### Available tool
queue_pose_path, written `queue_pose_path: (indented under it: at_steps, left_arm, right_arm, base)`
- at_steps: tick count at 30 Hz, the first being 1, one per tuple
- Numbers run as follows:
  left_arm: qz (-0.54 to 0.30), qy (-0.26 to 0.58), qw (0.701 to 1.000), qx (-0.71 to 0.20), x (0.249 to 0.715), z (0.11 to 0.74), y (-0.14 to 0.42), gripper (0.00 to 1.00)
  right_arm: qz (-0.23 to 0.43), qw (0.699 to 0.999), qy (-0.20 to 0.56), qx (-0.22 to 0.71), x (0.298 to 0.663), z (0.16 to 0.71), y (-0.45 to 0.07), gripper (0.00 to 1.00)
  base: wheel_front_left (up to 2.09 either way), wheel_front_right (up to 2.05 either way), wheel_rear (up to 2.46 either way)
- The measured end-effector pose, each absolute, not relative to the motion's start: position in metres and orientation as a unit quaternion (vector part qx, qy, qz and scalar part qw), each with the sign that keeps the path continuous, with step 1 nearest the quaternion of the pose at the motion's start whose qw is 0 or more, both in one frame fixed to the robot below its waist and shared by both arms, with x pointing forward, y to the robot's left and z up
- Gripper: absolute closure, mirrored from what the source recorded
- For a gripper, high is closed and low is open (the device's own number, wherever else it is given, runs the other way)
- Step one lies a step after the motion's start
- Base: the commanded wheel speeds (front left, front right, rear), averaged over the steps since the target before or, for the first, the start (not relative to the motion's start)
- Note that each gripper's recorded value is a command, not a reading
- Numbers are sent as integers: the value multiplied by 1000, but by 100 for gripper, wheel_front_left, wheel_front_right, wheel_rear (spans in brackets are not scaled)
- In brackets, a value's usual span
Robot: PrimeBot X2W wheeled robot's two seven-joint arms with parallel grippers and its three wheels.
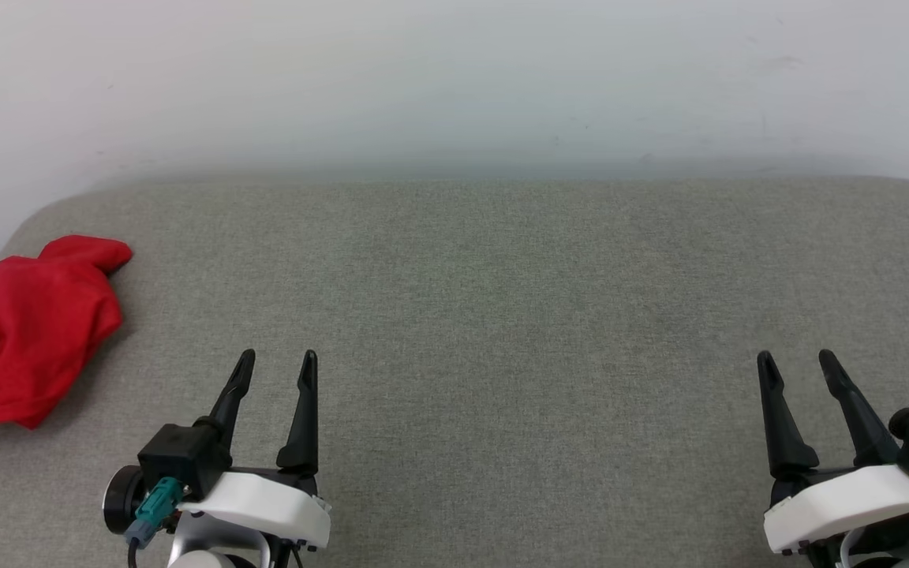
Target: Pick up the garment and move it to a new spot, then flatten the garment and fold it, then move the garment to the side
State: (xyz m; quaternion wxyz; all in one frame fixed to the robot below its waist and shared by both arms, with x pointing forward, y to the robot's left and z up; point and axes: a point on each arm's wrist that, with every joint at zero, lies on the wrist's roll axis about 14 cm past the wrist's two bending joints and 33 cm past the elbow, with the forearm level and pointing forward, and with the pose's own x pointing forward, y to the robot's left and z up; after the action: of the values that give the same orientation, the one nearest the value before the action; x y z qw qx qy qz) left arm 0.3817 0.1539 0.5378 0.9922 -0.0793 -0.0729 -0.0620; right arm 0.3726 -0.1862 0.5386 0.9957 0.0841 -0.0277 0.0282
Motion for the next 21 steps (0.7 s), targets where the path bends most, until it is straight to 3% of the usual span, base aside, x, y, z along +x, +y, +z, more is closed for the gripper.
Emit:
queue_pose_path:
  at_steps: [21]
  left_arm:
    - [-67, -83, 994, -25, 377, 537, 152, 0]
  right_arm:
    - [24, 998, -35, 40, 371, 542, -189, 0]
  base:
    - [0, 0, 0]
